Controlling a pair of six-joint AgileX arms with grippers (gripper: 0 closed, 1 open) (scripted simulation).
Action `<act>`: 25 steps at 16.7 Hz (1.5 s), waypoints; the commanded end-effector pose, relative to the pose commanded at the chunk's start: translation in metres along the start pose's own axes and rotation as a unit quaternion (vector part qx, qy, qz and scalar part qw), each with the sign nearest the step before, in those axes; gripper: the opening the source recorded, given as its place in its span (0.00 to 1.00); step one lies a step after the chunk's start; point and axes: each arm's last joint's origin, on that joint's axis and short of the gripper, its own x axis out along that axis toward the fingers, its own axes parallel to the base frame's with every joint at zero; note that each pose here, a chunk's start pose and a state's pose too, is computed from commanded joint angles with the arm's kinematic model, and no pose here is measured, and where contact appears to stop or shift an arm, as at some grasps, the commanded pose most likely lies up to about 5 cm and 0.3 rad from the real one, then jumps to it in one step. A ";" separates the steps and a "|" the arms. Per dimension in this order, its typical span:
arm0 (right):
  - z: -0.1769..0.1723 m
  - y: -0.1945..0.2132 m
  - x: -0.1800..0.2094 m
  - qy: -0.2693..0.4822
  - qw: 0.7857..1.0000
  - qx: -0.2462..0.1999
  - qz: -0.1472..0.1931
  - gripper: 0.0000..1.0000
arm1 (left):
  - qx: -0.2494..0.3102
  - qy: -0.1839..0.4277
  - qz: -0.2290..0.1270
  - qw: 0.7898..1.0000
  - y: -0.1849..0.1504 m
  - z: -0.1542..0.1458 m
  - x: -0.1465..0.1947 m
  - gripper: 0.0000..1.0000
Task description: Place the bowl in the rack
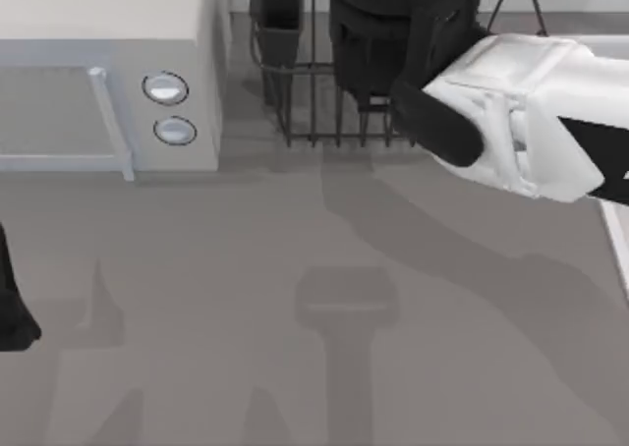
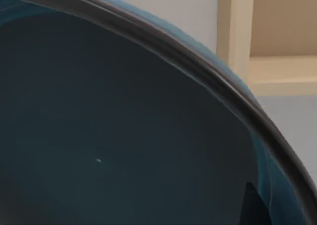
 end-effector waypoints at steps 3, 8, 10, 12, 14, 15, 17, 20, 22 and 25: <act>-0.055 -0.016 0.046 -0.001 1.000 -0.001 -0.001 0.00 | 0.000 0.000 0.000 1.000 0.000 0.000 0.000 1.00; -0.093 -0.035 0.074 0.007 1.000 -0.011 -0.002 0.00 | 0.000 0.000 0.000 1.000 0.000 0.000 0.000 1.00; -0.093 -0.035 0.074 0.007 1.000 -0.011 -0.002 0.00 | 0.000 0.000 0.000 1.000 0.000 0.000 0.000 1.00; -0.093 -0.035 0.074 0.007 1.000 -0.011 -0.002 0.08 | 0.000 0.000 0.000 1.000 0.000 0.000 0.000 1.00; -0.093 -0.035 0.074 0.007 1.000 -0.011 -0.002 0.23 | 0.000 0.000 0.000 1.000 0.000 0.000 0.000 1.00; -0.093 -0.035 0.074 0.007 1.000 -0.011 -0.002 0.30 | 0.000 0.000 0.000 1.000 0.000 0.000 0.000 1.00; -0.093 -0.035 0.074 0.007 1.000 -0.011 -0.002 0.45 | 0.000 0.000 0.000 1.000 0.000 0.000 0.000 1.00; -0.093 -0.035 0.074 0.007 1.000 -0.011 -0.002 0.68 | 0.000 0.000 0.000 1.000 0.000 0.000 0.000 1.00; -0.093 -0.035 0.074 0.007 1.000 -0.011 -0.002 0.83 | 0.000 0.000 0.000 1.000 0.000 0.000 0.000 1.00; -0.093 -0.035 0.074 0.007 1.000 -0.011 -0.002 1.00 | 0.000 0.000 0.000 1.000 0.000 0.000 0.000 1.00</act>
